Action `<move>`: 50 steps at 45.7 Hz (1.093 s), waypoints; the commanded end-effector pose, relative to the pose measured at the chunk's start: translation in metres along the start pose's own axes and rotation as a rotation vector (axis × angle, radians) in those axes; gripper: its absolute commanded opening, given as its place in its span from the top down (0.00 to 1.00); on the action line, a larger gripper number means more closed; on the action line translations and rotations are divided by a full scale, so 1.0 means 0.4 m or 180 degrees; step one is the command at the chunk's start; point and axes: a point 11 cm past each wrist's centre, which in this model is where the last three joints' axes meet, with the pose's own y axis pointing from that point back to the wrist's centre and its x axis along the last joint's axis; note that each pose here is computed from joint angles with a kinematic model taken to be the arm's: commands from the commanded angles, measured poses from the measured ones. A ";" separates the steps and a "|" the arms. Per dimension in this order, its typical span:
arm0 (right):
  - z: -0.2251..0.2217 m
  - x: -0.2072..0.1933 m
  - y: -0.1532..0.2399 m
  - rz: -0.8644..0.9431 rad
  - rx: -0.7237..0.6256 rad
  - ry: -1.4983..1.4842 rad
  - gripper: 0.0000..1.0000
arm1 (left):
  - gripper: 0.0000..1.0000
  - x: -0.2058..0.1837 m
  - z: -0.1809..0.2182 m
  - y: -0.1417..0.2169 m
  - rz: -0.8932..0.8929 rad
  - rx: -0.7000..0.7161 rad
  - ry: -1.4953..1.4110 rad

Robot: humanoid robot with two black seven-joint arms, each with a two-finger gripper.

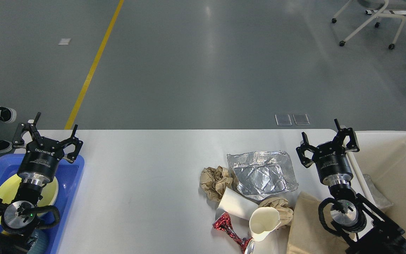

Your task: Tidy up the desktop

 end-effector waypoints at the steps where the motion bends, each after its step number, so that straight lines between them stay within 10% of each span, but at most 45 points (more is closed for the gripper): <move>1: 0.000 0.001 0.000 0.0007 0.0000 0.0003 0.00 | 0.04 0.008 -0.014 0.012 0.0016 0.0016 -0.0041; 50: 0.000 0.000 0.000 -0.0002 0.0000 -0.0002 0.00 | 0.04 0.004 -0.014 0.012 0.0000 -0.0304 0.0114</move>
